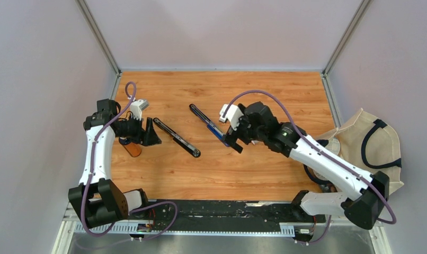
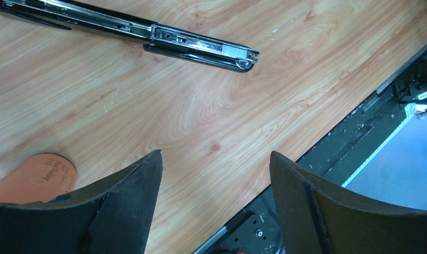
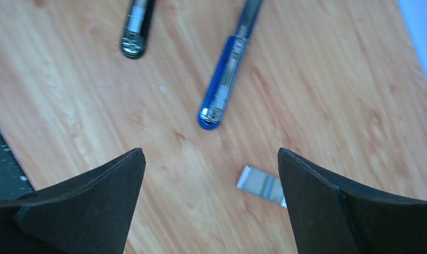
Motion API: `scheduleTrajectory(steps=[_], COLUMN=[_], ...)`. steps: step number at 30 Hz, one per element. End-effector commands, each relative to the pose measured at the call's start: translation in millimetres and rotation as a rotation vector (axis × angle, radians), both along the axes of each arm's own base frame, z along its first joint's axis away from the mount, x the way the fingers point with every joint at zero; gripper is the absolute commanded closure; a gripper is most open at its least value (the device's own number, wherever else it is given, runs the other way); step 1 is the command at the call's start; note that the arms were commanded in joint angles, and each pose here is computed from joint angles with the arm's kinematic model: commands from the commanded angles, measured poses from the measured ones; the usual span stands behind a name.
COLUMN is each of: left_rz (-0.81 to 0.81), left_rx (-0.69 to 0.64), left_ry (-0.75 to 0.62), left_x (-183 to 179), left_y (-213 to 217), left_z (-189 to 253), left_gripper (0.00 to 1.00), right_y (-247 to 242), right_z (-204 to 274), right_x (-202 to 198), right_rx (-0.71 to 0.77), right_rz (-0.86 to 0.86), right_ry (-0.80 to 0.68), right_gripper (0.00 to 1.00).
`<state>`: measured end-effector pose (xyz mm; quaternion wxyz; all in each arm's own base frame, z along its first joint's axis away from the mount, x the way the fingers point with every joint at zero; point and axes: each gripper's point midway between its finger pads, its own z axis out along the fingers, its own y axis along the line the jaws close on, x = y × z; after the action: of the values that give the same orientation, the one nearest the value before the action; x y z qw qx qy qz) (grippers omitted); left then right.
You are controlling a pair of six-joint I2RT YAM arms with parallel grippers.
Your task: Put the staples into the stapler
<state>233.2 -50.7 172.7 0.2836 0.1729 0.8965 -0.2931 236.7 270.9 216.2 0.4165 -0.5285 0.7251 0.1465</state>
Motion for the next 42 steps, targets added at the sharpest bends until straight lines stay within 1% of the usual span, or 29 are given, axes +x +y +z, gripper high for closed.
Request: scheduleTrajectory(steps=[1, 6, 9, 12, 16, 22, 26, 29, 33, 38, 42], left_rz=[-0.022, -0.026, -0.025, -0.023, -0.027, -0.041, -0.051, -0.052, -0.06, -0.06, -0.057], left_rx=[-0.012, -0.005, -0.008, -0.006, 0.001, -0.003, -0.007, -0.011, -0.03, -0.041, -0.042], left_ry=[-0.026, -0.059, -0.093, -0.107, -0.116, -0.107, -0.12, -0.123, -0.11, -0.098, -0.091], left_x=[1.7, 0.7, 0.2, -1.9, -2.8, -2.5, -3.0, -2.8, -3.6, -3.4, -3.1], left_y=[-0.8, -1.3, -3.1, -4.0, -3.7, -4.0, -5.7, -6.0, -8.4, -9.6, -9.0], left_z=[4.2, 10.8, 18.1, 21.5, 21.6, 19.3, 21.8, 21.5, 20.6, 18.8, 17.0], left_gripper=[0.18, 0.18, 0.18, 0.18, 0.18, 0.18, 0.18, 0.18, 0.18, 0.18, 0.18], right_y=[-33.8, -64.9, -86.9, -97.6, -91.6, -61.5, -30.7, -9.8, 10.5, 30.3, 40.8], right_z=[8.1, 23.0, 30.8, 35.6, 53.6, 67.1, 59.9, 38.9, 8.9, -36.1, -61.4], right_x=[21.3, 17.5, 18.6, 20.1, 22.7, 39.7, 56.9, 74.7, 97.5, 111.8, 119.4], right_rx=[-0.027, 0.065, 0.129, 0.138, 0.177, 0.225, 0.203, 0.148, 0.089, 0.033, 0.001], right_rz=[-0.139, -0.262, -0.34, -0.365, -0.356, -0.285, -0.242, -0.246, -0.272, -0.287, -0.287], right_ry=[-0.122, -0.229, -0.334, -0.401, -0.425, -0.48, -0.418, -0.338, -0.267, -0.175, -0.127], right_gripper=[0.0, 0.0, 0.0, 0.0, 0.0, 0.0, 0.0, 0.0, 0.0, 0.0, 0.0])
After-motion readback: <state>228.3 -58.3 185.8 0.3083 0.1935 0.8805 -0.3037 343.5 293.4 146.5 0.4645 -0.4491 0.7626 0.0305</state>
